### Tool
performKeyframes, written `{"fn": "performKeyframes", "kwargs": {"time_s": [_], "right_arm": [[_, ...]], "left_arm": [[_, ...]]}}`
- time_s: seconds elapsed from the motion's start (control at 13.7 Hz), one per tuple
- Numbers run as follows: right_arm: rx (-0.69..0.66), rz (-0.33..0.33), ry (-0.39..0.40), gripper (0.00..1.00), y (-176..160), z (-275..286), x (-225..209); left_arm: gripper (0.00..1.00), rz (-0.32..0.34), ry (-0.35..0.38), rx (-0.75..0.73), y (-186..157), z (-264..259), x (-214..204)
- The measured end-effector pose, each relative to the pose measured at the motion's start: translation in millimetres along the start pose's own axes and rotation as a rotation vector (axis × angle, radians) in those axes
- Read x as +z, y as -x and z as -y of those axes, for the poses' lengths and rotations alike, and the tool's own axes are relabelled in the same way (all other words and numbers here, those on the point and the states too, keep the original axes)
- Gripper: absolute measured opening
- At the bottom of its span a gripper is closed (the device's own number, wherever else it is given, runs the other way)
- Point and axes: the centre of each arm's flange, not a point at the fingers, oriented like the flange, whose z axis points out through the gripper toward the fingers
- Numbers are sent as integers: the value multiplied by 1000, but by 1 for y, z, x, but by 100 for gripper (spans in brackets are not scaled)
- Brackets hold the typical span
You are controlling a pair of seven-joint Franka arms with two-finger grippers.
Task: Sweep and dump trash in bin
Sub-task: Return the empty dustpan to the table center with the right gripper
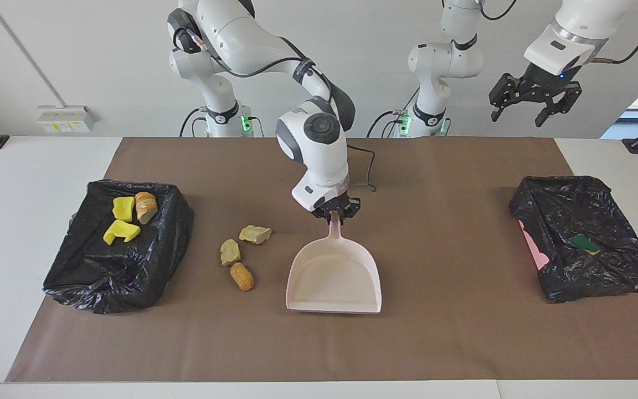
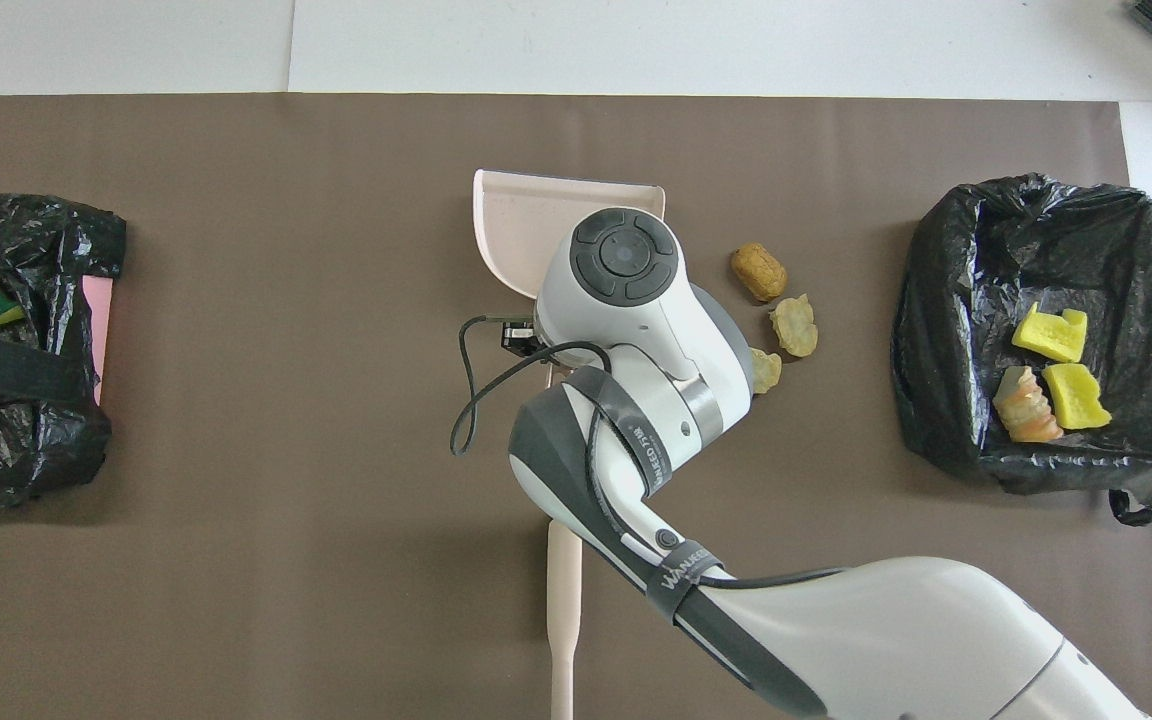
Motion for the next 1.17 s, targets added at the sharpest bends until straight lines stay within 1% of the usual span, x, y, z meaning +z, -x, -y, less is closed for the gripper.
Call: {"fn": "performKeyframes", "kwargs": {"time_s": [0.22, 0.58, 0.73, 0.8, 0.87, 0.95, 1.02, 1.09, 1.17], "right_arm": [[-10, -3, -9, 32, 5, 7, 4], [-20, 46, 24, 32, 17, 6, 42], [-23, 45, 27, 32, 19, 6, 45], [-29, 44, 40, 38, 19, 5, 44], [-37, 45, 60, 48, 20, 3, 43], [-43, 48, 78, 60, 22, 1, 36], [-45, 51, 90, 70, 25, 0, 23], [-47, 52, 101, 83, 30, -1, 4], [-51, 58, 109, 93, 38, -1, -17]], "left_arm": [[100, 0, 0, 0, 0, 0, 0], [100, 0, 0, 0, 0, 0, 0], [100, 0, 0, 0, 0, 0, 0], [100, 0, 0, 0, 0, 0, 0], [100, 0, 0, 0, 0, 0, 0], [100, 0, 0, 0, 0, 0, 0], [100, 0, 0, 0, 0, 0, 0], [100, 0, 0, 0, 0, 0, 0], [100, 0, 0, 0, 0, 0, 0]]}}
